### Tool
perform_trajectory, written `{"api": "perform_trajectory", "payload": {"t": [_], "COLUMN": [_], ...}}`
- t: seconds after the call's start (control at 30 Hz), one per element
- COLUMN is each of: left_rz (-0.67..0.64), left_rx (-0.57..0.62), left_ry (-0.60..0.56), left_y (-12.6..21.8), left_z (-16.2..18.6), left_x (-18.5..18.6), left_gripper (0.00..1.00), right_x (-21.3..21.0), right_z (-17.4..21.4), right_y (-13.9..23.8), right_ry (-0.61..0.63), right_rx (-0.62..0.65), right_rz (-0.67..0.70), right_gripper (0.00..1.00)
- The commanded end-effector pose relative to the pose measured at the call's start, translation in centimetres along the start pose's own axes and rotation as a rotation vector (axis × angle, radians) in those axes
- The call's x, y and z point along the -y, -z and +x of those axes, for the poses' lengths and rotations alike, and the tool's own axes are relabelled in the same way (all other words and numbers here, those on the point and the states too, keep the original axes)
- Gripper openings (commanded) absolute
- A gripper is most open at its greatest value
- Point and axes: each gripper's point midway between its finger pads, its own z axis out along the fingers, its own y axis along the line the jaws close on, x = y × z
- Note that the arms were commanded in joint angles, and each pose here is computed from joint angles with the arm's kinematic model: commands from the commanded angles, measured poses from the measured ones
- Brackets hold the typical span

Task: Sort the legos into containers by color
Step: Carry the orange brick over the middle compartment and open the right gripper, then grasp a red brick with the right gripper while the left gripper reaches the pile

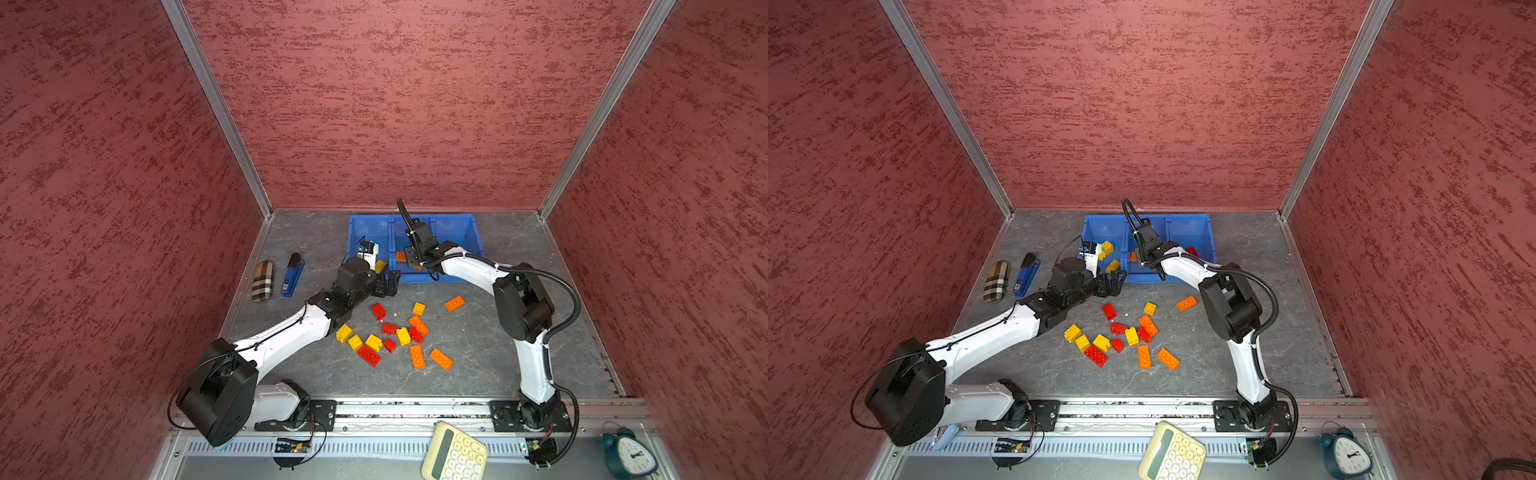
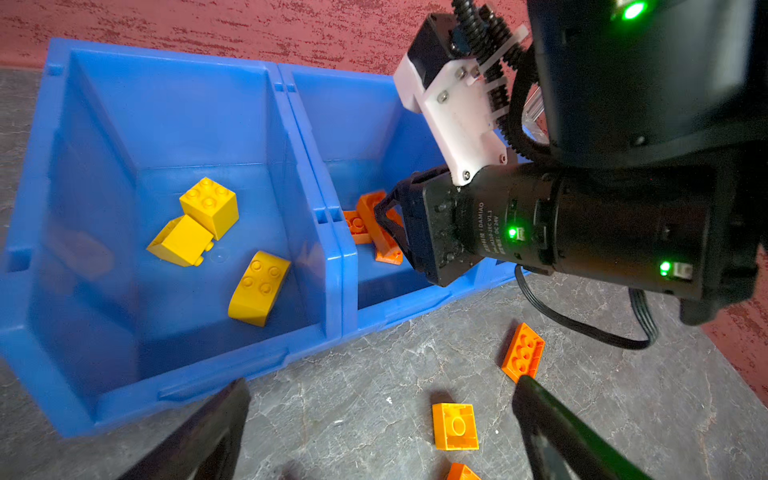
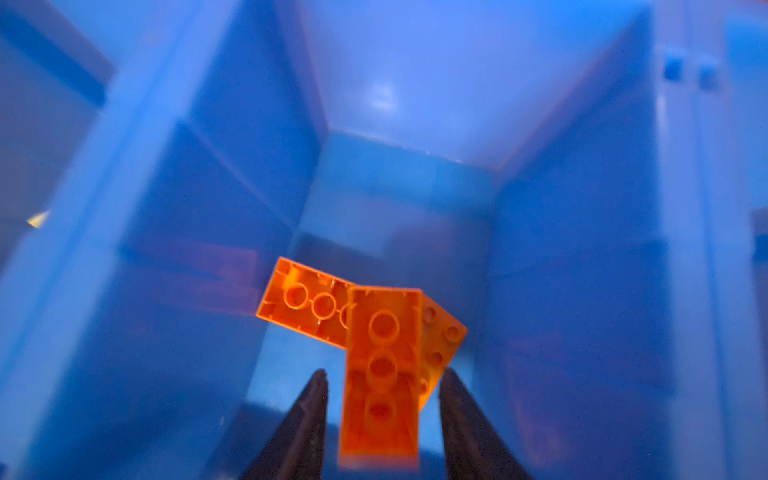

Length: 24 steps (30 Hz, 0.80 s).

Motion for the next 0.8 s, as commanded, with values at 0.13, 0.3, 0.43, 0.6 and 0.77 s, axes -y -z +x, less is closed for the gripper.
{"api": "perform_trajectory", "payload": {"t": [0.13, 0.3, 0.43, 0.6, 0.77], "left_rz": [-0.057, -0.177, -0.249, -0.33, -0.55], "left_rx": [-0.078, -0.219, -0.333, -0.35, -0.248], "left_ry": [0.01, 0.047, 0.128, 0.2, 0.346], "left_y": [-0.1, 0.1, 0.4, 1.8, 5.1], "left_z": [1.7, 4.5, 7.3, 9.2, 8.5], "left_x": [-1.3, -3.2, -4.4, -5.4, -10.0], "left_gripper": [0.99, 0.99, 0.99, 0.99, 1.0], "right_x": [-0.8, -1.5, -2.3, -4.9, -9.8], "right_z": [-1.1, -1.8, -1.4, 1.7, 7.5], "right_y": [3.6, 7.1, 9.7, 11.8, 11.6], "right_ry": [-0.033, -0.065, -0.085, -0.05, 0.086], "right_rx": [0.047, 0.125, 0.181, 0.165, 0.029], "right_rz": [-0.083, -0.189, -0.297, -0.482, -0.514], "right_gripper": [0.62, 0.72, 0.87, 0.89, 0.92]}}
